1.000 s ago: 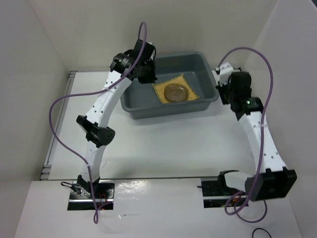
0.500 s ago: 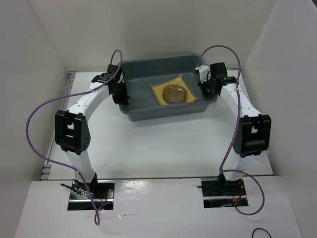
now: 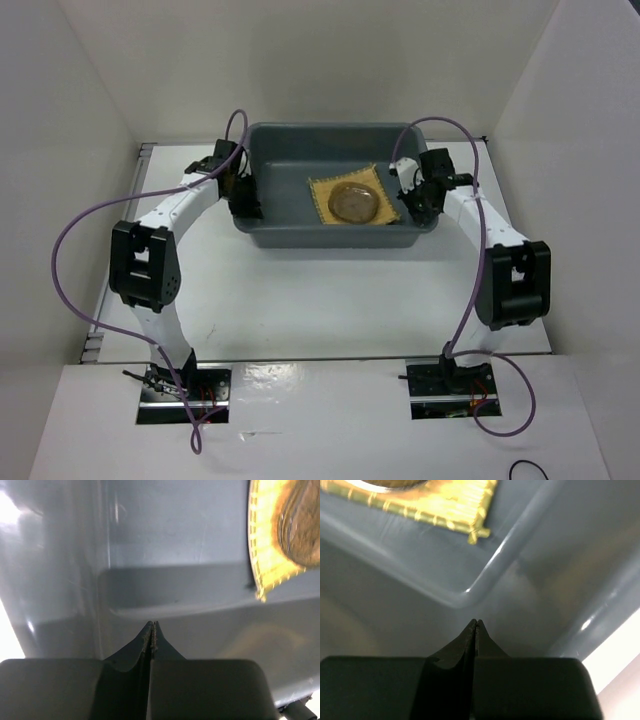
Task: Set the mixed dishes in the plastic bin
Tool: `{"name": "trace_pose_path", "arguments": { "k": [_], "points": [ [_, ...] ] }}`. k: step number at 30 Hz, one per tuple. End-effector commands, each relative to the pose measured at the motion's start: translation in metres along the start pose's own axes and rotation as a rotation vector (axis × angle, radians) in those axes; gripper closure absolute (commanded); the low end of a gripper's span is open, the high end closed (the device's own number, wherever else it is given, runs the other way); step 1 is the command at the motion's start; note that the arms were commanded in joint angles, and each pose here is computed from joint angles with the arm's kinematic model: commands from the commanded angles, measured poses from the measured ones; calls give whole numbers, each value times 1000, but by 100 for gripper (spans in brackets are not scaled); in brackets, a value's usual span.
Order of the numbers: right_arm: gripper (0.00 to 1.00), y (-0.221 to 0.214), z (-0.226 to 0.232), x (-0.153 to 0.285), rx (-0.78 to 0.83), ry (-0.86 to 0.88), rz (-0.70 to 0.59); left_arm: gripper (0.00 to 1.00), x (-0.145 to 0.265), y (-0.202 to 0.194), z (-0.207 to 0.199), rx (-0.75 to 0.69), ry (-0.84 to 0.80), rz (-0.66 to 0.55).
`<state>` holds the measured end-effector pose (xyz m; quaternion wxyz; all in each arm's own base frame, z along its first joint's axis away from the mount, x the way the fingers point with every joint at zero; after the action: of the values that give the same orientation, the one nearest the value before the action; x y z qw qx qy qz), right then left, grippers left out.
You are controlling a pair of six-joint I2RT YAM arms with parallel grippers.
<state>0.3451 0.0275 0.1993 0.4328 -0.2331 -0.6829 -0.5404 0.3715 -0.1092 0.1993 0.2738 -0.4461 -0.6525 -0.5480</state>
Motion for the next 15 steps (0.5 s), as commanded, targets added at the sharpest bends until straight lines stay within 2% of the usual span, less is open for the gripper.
{"name": "trace_pose_path", "arguments": {
  "k": [1,5,8,10,11,13,15],
  "points": [
    [100,-22,5,33,56,-14,67,100,4,-5,16,-21,22,9],
    [100,-19,6,58,80,-63,0,100,11,-3,17,-17,14,-10],
    [100,1,3,92,85,-121,-144,100,29,6,10,-18,-5,-61],
    [86,14,1,124,70,-176,-259,99,56,20,2,-35,-27,-141],
    [64,18,1,135,56,-193,-301,96,73,27,-3,-48,-46,-193],
    [40,18,-3,164,31,-228,-383,76,99,39,-17,-107,-158,-283],
    [19,12,-8,177,11,-282,-397,62,143,54,-31,-161,-205,-418]
  ]
}}
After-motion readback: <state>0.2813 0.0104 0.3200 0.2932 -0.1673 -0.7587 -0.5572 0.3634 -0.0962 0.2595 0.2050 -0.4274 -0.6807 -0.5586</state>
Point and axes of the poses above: each gripper's point midway between its finger pads, its own x axis back along the fingers, its own z axis along the line the jaws close on, y = z × x, the point moved 10 cm from there along x, back along the fingers, and after that the axes turned 15 degrees about -x, right-handed, at the moved point
